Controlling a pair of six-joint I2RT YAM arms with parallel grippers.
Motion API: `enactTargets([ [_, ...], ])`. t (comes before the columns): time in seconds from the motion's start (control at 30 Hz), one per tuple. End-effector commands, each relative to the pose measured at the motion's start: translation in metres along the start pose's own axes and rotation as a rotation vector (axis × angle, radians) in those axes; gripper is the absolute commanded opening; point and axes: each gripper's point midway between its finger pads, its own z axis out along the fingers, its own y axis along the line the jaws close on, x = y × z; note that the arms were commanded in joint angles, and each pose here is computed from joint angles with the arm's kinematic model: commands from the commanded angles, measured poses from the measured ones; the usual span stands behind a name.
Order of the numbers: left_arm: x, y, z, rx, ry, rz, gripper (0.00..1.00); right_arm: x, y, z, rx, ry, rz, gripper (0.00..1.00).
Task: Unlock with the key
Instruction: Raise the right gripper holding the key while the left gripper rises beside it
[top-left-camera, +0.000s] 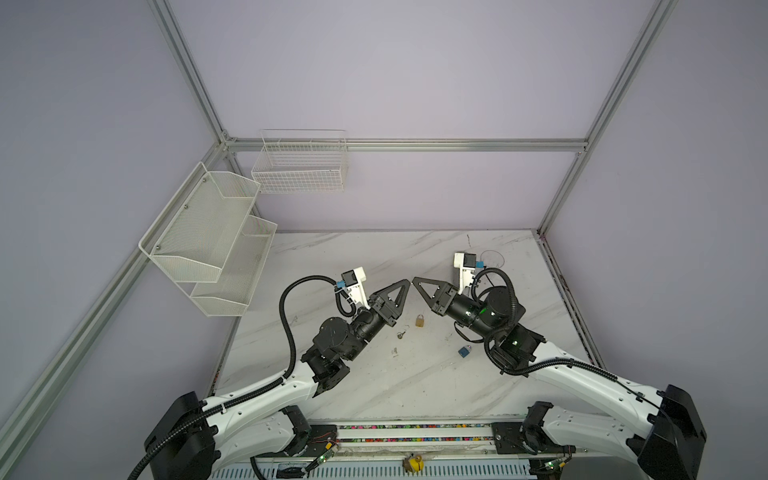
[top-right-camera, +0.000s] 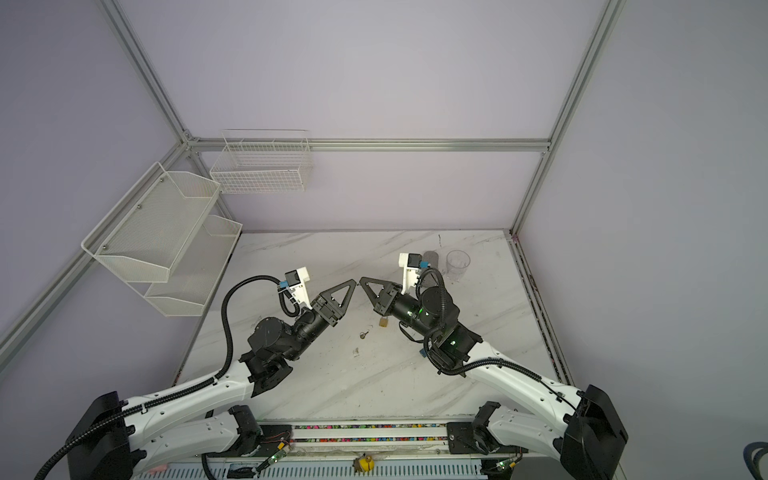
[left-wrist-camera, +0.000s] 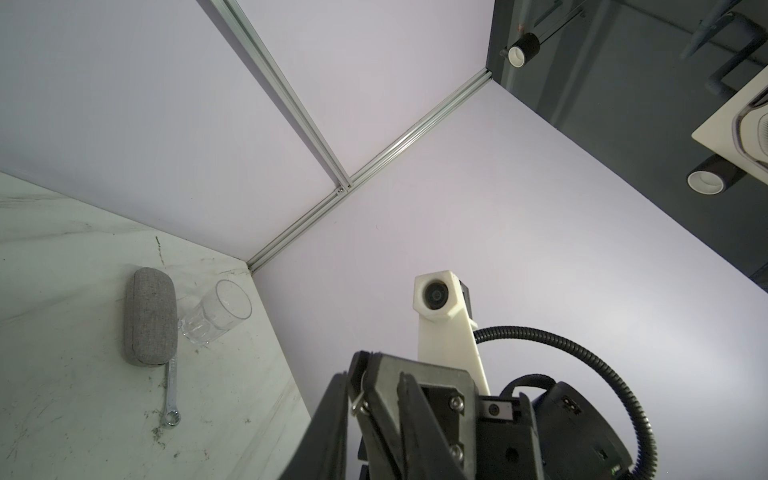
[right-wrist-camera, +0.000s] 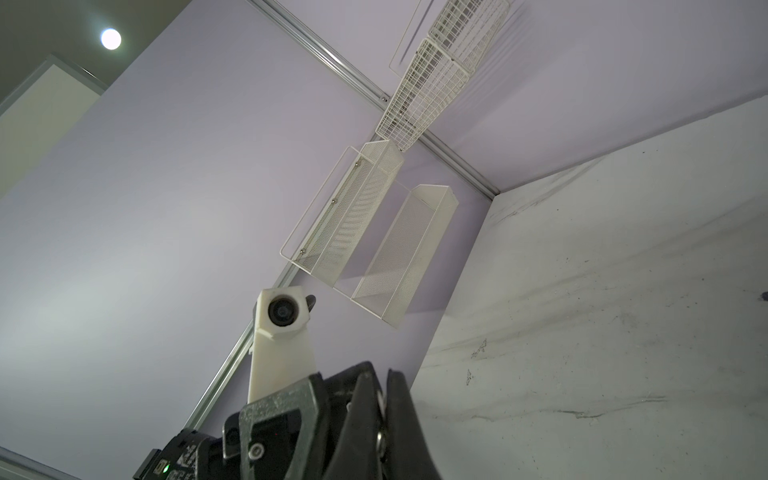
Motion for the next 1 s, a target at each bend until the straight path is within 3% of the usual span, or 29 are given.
enactTargets([
  [0.0, -0.012, -0.020, 0.005, 0.061, -0.045, -0.011, 0.20, -0.004, 0.010, 0.001, -0.042, -0.030, 0.015, 0.00],
  [0.2, -0.009, -0.013, 0.006, 0.029, -0.043, -0.015, 0.18, -0.006, 0.014, -0.001, -0.050, -0.041, 0.012, 0.00],
  [0.63, -0.006, -0.020, 0.012, 0.057, -0.023, -0.020, 0.01, 0.005, 0.003, 0.005, -0.022, -0.023, 0.011, 0.00],
  [0.8, -0.006, -0.015, 0.008, 0.039, -0.031, -0.001, 0.00, 0.006, 0.003, 0.005, -0.016, -0.018, -0.029, 0.00],
  [0.9, -0.004, -0.010, 0.007, 0.005, -0.010, 0.036, 0.00, 0.003, 0.004, 0.001, -0.007, -0.032, -0.031, 0.09],
  [0.97, 0.000, -0.008, 0.007, -0.023, 0.031, 0.083, 0.00, 0.000, 0.007, -0.001, -0.009, -0.037, -0.035, 0.22],
])
